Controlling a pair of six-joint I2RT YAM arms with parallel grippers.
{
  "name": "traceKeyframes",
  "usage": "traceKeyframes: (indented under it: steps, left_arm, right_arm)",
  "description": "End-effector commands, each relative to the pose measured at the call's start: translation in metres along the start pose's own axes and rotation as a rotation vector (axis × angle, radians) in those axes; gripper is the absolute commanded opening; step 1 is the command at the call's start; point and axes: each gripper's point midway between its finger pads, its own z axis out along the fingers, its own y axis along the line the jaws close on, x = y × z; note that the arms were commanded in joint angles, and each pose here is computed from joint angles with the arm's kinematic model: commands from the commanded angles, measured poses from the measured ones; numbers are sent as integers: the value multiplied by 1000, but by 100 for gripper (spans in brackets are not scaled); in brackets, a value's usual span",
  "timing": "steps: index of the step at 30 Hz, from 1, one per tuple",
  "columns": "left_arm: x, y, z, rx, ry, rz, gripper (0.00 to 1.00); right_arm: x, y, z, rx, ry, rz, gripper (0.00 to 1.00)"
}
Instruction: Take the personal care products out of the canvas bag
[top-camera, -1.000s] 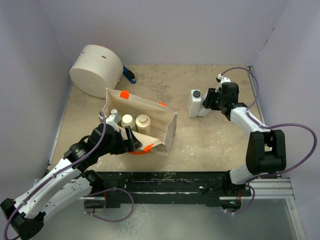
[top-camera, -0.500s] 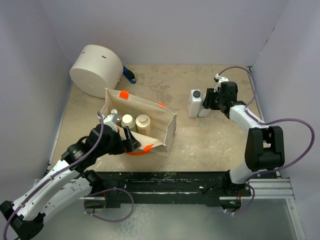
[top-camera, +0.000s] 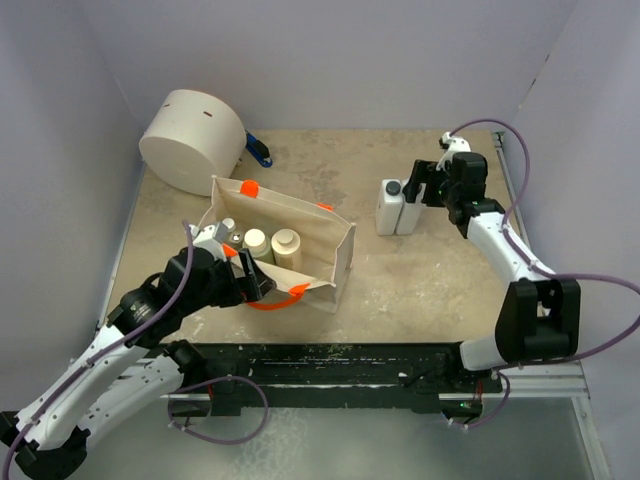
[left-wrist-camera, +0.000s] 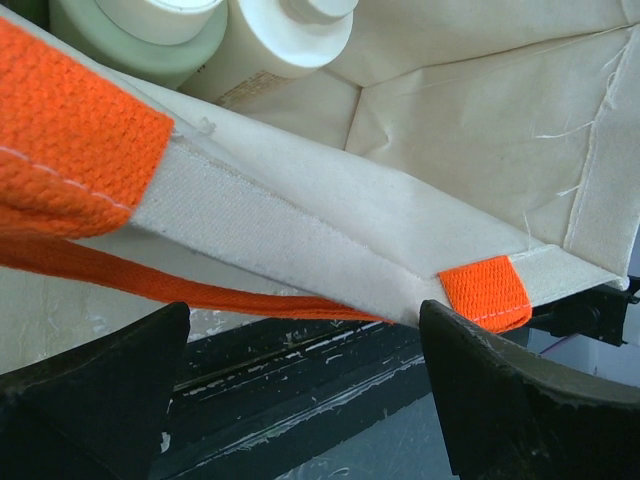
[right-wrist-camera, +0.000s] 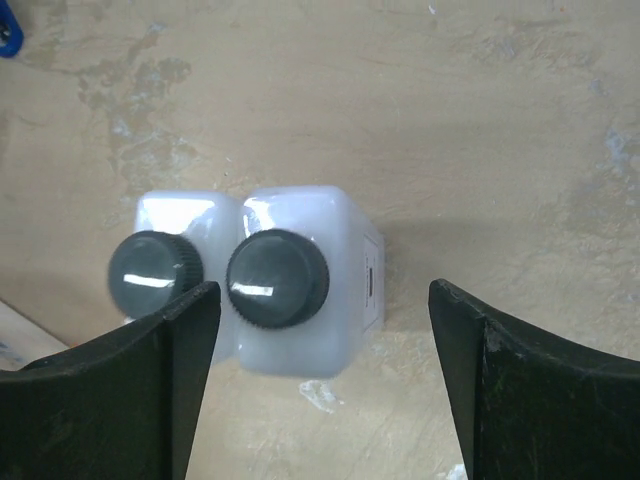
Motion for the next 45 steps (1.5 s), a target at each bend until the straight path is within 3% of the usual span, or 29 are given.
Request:
traceKeyframes:
  steps: [1, 7, 14, 20, 29, 35, 39, 45]
  left_arm:
    - [-17, 1, -16, -25, -77, -4, 99]
    - [-34, 23, -29, -152, -168, -36, 99]
    - [-56, 6, -31, -127, -224, -12, 99]
    - [-61, -20, -23, -21, -211, -16, 99]
    - [-6, 13, 16, -114, -40, -149, 99]
    - [38, 29, 27, -96, 78, -234, 99]
    - [57, 35, 31, -83, 125, -275, 99]
    - [62, 39, 31, -92, 136, -271, 99]
  right_arm:
    - [-25, 9, -39, 1, -87, 47, 87]
    - [16, 25, -92, -73, -86, 179, 89]
    - [48, 63, -142, -266, -43, 276, 87]
    - [48, 108, -169, -468, -11, 331, 87]
    - [10, 213, -199, -671, -22, 216, 87]
    - [-12, 290, -210, -699, -63, 74, 87]
    - [2, 338, -196, -687, -28, -36, 86]
    - [65, 352, -136, -429, 70, -248, 74]
